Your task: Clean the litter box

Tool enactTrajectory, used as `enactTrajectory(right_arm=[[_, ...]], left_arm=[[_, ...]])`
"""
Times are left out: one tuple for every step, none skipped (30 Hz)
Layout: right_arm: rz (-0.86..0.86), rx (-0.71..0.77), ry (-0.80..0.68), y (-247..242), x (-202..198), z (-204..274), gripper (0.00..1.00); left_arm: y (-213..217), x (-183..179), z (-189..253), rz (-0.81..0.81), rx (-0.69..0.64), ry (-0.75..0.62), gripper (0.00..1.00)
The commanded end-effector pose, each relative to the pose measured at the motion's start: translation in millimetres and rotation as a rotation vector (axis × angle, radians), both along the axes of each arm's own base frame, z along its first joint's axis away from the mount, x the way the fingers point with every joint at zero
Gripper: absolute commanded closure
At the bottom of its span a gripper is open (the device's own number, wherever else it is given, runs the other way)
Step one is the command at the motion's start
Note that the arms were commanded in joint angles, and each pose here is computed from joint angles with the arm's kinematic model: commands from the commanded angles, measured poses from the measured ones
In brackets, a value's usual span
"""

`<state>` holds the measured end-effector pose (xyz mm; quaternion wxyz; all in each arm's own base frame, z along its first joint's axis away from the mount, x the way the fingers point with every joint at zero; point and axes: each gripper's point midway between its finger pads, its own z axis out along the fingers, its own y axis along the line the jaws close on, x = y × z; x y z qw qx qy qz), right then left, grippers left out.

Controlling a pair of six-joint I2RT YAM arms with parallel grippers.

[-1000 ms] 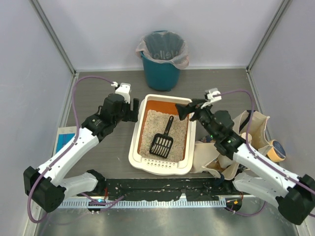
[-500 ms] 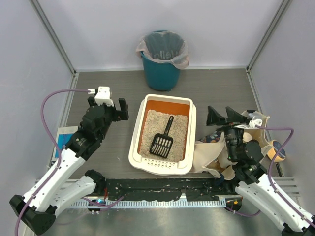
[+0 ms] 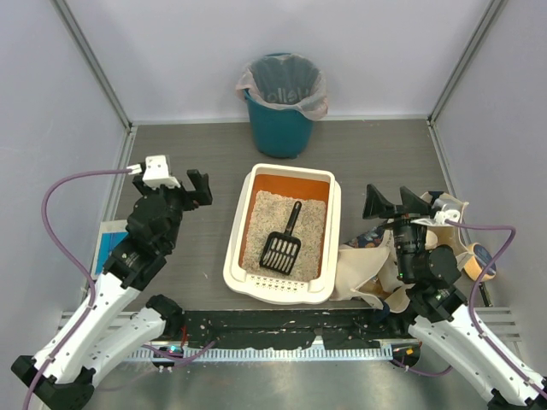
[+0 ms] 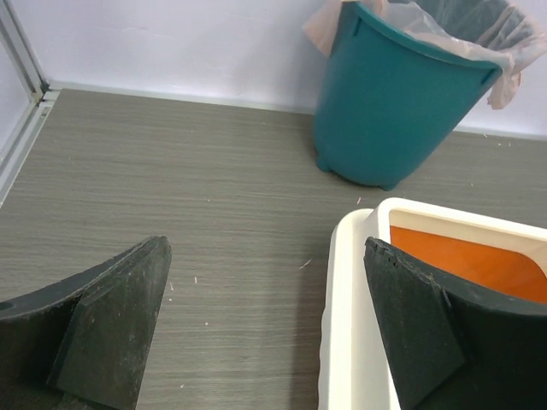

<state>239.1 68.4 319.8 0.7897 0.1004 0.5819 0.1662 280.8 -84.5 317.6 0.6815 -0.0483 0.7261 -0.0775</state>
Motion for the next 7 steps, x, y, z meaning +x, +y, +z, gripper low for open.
enactTrajectory(right_arm=[[-0.027,0.024,-0.039,-9.2,-5.2,21.2,0.01],[-0.029,0.026,-0.040,-9.5,-5.2,21.5,0.01],[-0.028,0.028,-0.041,-9.7,-5.6,22.2,0.01],[-0.028,0.027,-0.040,-9.5,-5.3,21.9,0.01],[-0.028,0.026,-0.039,-9.6,-5.5,21.5,0.01],[-0.028,0.027,-0.040,-9.8,-5.8,22.5,0.01],[-0.030,0.028,-0.041,-10.3,-6.0,23.5,0.01]], left_arm=[[7.0,2.6,19.2,0.047,-0.061,-0.068,0.00],[6.8,2.9,18.8,0.047,-0.060,-0.067,0.00],[6.8,2.9,18.4,0.047,-0.059,-0.066,0.00],[6.5,2.9,18.8,0.045,-0.060,-0.067,0.00],[5.2,2.5,18.8,0.037,-0.061,-0.068,0.00],[4.1,2.2,19.2,0.030,-0.059,-0.069,0.00],[3.4,1.5,20.7,0.022,-0.062,-0.075,0.00]])
